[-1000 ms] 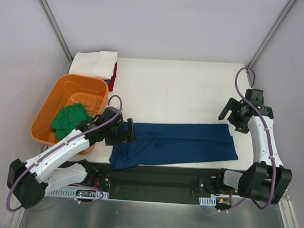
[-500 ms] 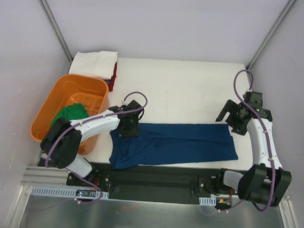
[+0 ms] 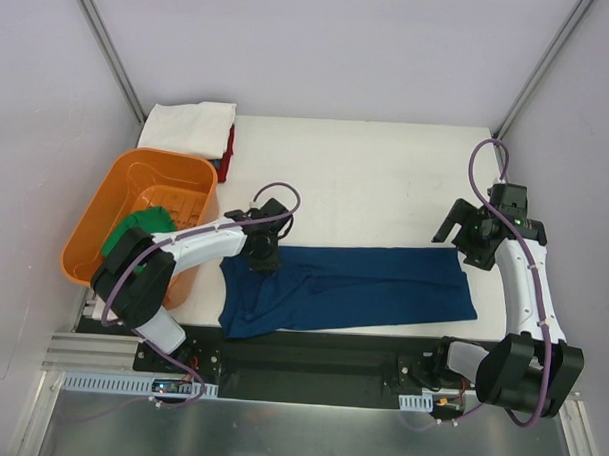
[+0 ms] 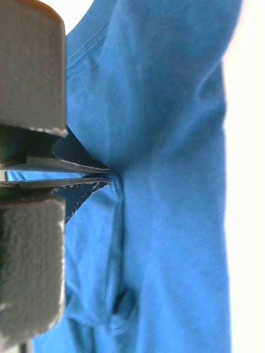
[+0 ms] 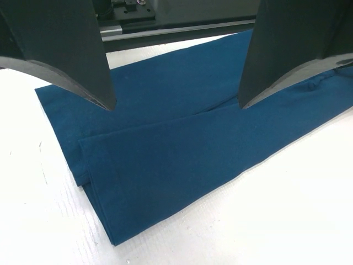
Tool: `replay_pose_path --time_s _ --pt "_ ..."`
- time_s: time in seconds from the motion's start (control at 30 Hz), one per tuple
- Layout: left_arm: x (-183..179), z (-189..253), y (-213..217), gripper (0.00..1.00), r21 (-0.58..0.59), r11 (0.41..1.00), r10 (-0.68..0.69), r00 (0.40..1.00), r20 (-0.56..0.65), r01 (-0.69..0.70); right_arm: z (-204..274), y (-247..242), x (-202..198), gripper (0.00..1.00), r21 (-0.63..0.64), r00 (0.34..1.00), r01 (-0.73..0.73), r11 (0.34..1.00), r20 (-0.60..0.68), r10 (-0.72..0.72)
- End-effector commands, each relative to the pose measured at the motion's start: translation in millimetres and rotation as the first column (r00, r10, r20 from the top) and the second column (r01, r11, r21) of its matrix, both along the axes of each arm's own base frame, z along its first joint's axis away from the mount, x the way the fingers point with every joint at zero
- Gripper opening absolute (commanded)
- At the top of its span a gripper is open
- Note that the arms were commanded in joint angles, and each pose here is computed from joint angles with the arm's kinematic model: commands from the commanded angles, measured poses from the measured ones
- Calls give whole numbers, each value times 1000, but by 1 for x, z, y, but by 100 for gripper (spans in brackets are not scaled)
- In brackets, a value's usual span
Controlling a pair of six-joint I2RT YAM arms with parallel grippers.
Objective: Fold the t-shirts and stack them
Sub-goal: Fold the other side of the tshirt into a rectangle
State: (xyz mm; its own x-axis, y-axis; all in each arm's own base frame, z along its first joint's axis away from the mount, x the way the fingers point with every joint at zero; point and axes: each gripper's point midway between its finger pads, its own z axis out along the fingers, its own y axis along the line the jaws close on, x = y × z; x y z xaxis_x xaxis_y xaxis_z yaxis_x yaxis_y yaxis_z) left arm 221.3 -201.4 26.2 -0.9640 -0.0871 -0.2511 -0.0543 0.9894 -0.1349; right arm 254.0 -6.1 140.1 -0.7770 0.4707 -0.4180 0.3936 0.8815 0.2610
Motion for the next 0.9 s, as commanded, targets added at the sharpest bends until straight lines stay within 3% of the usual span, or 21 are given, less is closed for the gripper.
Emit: replay_pose_path --time_s 0.0,0.23,0.63,0.73,0.8,0.87 --pt "-13 19 -8 0 -90 996 -10 1000 18 12 4 -4 2 97 -14 999 13 1000 34 -12" --pt "-32 42 -39 0 -165 979 -110 991 77 122 3 -5 1 97 -19 1000 16 1000 25 -16" --pt "-79 48 -94 0 -181 921 -336 938 83 345 2 -6 0 97 -29 1000 24 999 20 -24" --pt "-87 48 -106 10 -179 902 -384 920 81 392 2 -8 0 97 -34 999 29 999 18 -29" --pt "-94 47 -112 25 -186 890 -412 909 68 417 3 -8 0 97 -36 999 30 999 22 -30" --pt "-98 48 -118 30 -197 880 -428 901 66 432 3 -8 -1 97 -40 999 31 999 22 -30"
